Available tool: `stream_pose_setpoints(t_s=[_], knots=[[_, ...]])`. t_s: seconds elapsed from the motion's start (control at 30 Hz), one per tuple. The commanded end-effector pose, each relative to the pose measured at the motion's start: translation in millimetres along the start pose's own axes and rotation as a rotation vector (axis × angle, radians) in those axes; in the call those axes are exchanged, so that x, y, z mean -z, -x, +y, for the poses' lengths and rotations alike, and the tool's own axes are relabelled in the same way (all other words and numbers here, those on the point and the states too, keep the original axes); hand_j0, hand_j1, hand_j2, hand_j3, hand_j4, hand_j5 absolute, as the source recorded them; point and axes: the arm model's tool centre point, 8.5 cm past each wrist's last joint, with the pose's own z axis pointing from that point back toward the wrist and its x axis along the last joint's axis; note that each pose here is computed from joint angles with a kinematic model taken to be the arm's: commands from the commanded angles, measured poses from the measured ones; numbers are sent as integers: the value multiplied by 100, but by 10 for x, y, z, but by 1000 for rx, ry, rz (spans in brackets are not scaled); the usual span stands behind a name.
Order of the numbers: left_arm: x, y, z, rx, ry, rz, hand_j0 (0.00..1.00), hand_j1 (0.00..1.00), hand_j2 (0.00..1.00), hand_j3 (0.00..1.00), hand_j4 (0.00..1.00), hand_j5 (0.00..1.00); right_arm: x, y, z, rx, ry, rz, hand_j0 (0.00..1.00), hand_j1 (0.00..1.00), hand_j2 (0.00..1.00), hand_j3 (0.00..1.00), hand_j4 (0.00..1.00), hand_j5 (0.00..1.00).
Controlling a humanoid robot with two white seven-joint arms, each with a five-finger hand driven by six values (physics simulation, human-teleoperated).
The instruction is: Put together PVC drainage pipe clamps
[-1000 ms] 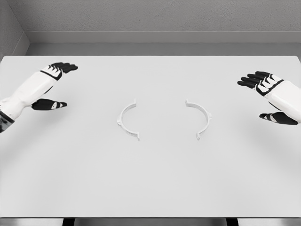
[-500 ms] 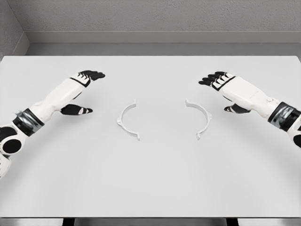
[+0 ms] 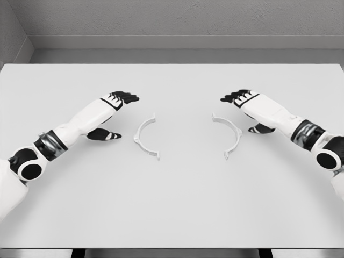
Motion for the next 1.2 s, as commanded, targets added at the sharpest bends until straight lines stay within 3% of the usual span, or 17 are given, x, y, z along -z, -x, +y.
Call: stream_pose_setpoints(t_s=[0.0, 0.27, 0.67, 1.17], knots=[[11, -15, -25, -8, 2, -4, 100, 100, 100, 100, 100, 100, 11, -11, 26, 7, -5, -2, 100, 100, 100, 100, 100, 100], [119, -104, -138, -13, 10, -26, 100, 100, 100, 100, 100, 100, 31, -51, 50, 7, -12, -14, 100, 100, 100, 100, 100, 100], [205, -64, -105, -14, -2, -18, 100, 100, 100, 100, 100, 100, 57, -103, 61, 0, -18, -30, 100, 100, 100, 100, 100, 100], [320, -137, -217, -34, -4, -30, 100, 100, 100, 100, 100, 100, 108, -182, 56, -1, -15, -52, 100, 100, 100, 100, 100, 100]])
